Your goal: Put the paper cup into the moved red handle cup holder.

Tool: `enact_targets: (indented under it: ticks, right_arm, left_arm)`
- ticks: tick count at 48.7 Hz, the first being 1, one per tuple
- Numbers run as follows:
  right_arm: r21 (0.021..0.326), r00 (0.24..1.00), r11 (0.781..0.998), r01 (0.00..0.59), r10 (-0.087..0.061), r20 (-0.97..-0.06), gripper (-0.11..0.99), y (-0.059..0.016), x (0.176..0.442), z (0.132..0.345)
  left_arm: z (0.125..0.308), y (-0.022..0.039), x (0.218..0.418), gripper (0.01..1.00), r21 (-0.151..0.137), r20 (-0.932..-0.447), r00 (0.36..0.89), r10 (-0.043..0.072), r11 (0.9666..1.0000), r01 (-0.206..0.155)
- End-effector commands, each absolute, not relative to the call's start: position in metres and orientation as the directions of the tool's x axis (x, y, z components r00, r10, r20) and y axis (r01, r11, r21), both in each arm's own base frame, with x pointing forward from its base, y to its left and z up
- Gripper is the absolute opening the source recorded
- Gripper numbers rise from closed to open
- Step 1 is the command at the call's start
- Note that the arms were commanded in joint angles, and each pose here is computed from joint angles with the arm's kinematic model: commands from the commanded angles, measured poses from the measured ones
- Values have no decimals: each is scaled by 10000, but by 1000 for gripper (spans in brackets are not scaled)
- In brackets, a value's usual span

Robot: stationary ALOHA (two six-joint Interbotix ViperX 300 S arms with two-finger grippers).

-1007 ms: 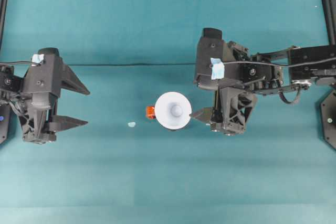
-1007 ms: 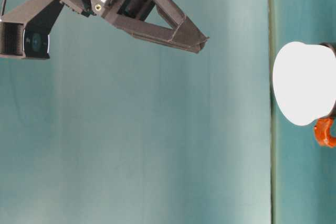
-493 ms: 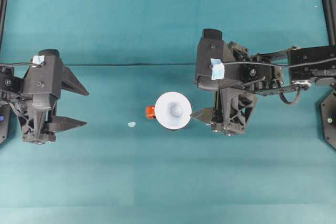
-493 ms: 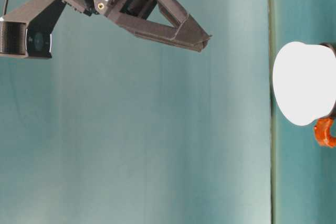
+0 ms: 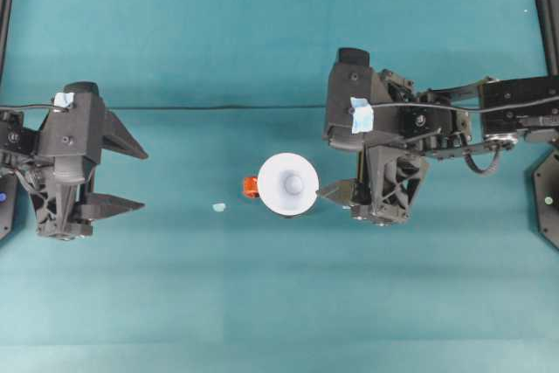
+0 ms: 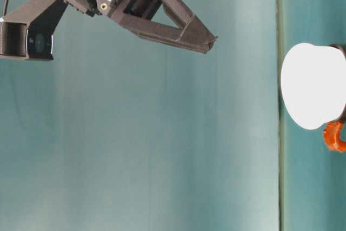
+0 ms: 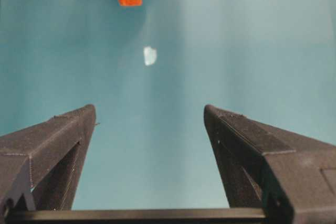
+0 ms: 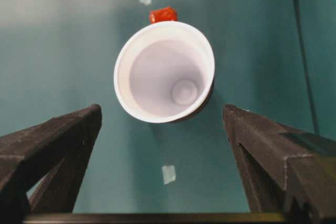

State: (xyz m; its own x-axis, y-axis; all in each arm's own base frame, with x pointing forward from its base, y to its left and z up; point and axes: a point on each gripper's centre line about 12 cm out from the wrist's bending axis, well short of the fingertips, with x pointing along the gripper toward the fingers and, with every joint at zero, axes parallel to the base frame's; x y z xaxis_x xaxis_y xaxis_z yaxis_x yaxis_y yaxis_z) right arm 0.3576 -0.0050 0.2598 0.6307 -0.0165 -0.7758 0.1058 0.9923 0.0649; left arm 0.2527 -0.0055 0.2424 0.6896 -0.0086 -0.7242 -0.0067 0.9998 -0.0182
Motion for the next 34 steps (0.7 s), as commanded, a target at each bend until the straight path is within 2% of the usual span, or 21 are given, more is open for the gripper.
enact_targets:
  ticks: [1,26,34]
  right_arm:
    - [632,6530,9931,988,-168,-7571,858,-54,3571,2694]
    - [632,6530,9931,988,-168,-7571,858,-54,3571,2694]
    - [633,6542,9931,987,-168,-7561,858,-54,3572,2695]
  left_arm:
    - [2494,-57,2544,889,-160,-7081,7061,-86,9999,-39]
    - [2501,-58,2548,889,-161,-7059,7082,-87,9999,-38]
    - [2576,-54,2558,888,-169,-6894,7243,-80,9998,-50]
